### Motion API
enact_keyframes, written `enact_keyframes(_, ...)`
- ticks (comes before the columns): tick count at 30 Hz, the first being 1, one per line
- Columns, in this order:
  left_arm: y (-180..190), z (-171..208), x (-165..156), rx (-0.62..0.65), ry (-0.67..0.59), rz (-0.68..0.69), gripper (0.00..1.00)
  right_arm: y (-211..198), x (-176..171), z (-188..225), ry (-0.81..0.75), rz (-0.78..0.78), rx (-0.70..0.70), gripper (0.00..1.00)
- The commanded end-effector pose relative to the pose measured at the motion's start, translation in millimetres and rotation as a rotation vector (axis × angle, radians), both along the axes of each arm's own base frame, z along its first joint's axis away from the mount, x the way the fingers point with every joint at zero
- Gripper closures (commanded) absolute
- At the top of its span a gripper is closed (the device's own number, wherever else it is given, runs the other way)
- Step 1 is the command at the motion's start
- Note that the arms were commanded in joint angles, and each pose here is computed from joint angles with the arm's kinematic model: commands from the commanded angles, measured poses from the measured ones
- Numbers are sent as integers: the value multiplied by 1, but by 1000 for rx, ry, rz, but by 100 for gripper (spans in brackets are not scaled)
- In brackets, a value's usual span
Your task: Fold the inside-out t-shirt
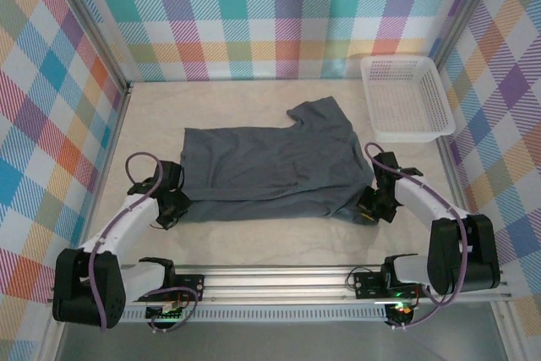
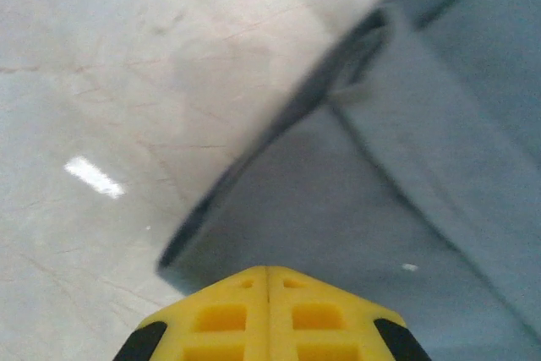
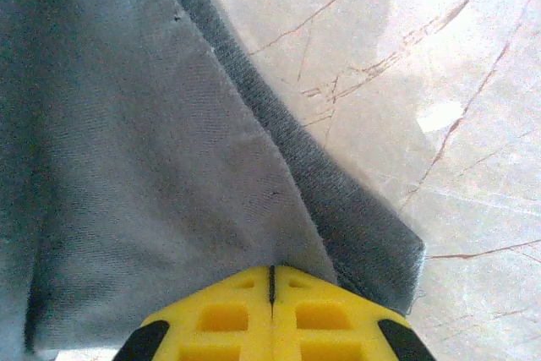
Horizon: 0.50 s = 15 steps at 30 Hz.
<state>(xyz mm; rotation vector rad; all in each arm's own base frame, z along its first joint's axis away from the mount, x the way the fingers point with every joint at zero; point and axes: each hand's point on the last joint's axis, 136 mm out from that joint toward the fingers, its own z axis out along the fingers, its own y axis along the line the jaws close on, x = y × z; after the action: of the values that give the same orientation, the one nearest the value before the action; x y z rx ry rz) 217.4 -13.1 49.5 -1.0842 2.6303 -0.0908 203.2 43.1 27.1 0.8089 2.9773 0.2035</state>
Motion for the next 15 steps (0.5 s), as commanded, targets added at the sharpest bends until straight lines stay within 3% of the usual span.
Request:
enact_keyframes(1, -22, 41, 43, -35, -155, -112, 100, 10, 36, 20, -73, 22, 40, 97)
enact_keyframes(4, -55, 70, 88, -149, -321, -220, 97, 40, 80, 40, -171, 63, 186, 98)
enact_keyframes(7, -70, 75, 128, -177, -404, -262, 91, 56, 119, 53, -220, 81, 203, 98)
enact_keyframes(10, -65, 52, 156, -109, -317, -256, 93, 62, 148, 47, -240, 65, 174, 99)
enact_keyframes(12, -59, 34, 167, -62, -250, -237, 100, 60, 156, 31, -209, 40, 155, 100)
enact_keyframes(15, -49, 12, 174, -27, -177, -196, 100, 60, 161, 12, -169, 37, 143, 100)
